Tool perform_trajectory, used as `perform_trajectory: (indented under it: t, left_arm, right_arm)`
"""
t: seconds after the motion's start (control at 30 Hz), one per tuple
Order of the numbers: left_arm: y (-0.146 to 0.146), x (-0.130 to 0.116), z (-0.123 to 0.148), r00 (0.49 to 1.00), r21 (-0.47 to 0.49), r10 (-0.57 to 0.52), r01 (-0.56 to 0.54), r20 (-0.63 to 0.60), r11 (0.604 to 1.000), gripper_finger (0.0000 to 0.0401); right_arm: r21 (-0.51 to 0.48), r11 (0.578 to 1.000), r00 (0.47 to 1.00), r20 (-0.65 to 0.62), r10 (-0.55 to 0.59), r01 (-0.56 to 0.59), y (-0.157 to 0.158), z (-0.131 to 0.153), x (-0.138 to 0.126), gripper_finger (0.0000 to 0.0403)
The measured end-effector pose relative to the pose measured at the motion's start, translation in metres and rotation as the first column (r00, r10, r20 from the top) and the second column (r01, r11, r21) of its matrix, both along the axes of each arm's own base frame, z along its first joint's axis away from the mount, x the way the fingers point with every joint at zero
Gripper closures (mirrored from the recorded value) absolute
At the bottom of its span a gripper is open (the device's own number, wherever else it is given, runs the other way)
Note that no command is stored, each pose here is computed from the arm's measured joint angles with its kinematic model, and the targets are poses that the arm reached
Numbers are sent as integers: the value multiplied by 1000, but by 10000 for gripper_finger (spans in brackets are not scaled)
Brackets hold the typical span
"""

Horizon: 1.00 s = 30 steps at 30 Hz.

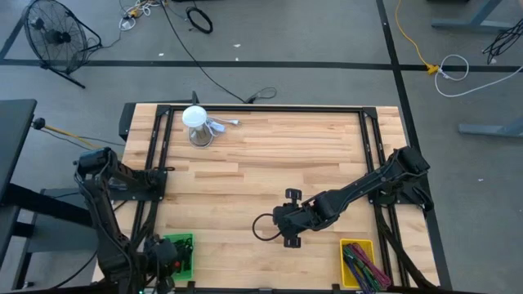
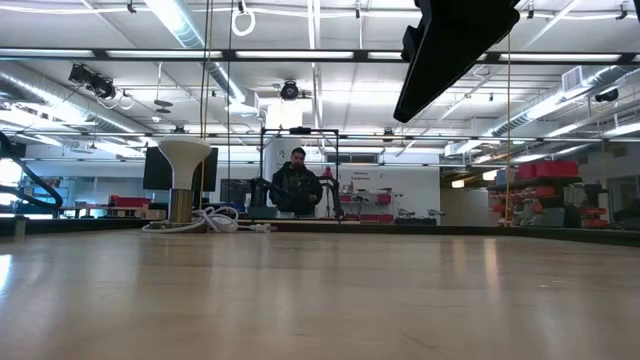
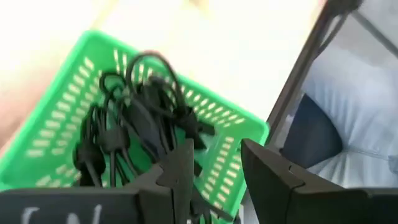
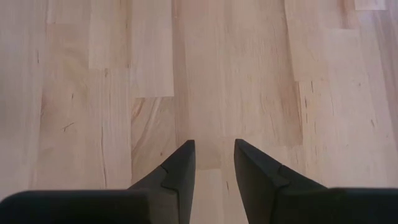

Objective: Pick & Place USB Port
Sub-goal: Return to Home Position

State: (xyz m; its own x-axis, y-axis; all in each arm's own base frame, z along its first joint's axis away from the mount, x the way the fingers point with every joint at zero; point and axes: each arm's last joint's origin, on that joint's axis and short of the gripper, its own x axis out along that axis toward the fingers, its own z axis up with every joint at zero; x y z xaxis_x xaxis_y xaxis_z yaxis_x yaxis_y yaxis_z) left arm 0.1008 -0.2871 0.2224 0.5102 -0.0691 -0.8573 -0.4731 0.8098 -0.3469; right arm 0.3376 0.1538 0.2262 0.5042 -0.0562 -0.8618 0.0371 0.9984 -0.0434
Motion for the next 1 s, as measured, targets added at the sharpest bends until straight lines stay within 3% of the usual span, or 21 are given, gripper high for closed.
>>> perform_trajectory:
  t: [0.17, 0.3, 0.4, 0.5, 0.57, 0.63, 0.77, 1.0]
  left_arm:
    - [11, 3, 14, 990, 89, -48, 36, 135, 995, 264]
    - [28, 8, 29, 939, 329, -157, 51, 305, 943, 264]
    - [40, 12, 41, 869, 541, -276, 11, 411, 841, 264]
    - [49, 17, 50, 796, 712, -370, -105, 478, 694, 264]
    - [56, 19, 55, 769, 778, -408, -180, 493, 602, 264]
    - [68, 22, 60, 778, 807, -408, -204, 477, 554, 264]
    - [95, 30, 71, 797, 790, -330, -276, 506, 547, 264]
    - [131, 48, 82, 832, 804, -222, -367, 509, 467, 288]
  right_arm:
    - [-2, 1000, 1000, 2, -1, 1, 0, 0, 0, 292]
    - [-41, 999, 999, 42, -4, 5, 0, 2, 2, 292]
    - [-71, 997, 994, 103, 35, -28, 1, 5, 7, 292]
    - [-122, 990, 980, 180, 89, -68, 1, 10, 15, 292]
    - [-139, 985, 966, 225, 128, -98, 0, 13, 20, 292]
    - [-160, 980, 953, 259, 159, -120, -5, 19, 24, 292]
    - [-171, 978, 932, 321, 168, -118, -22, 41, 24, 292]
    - [-186, 981, 923, 366, 121, -55, -64, 85, 1, 292]
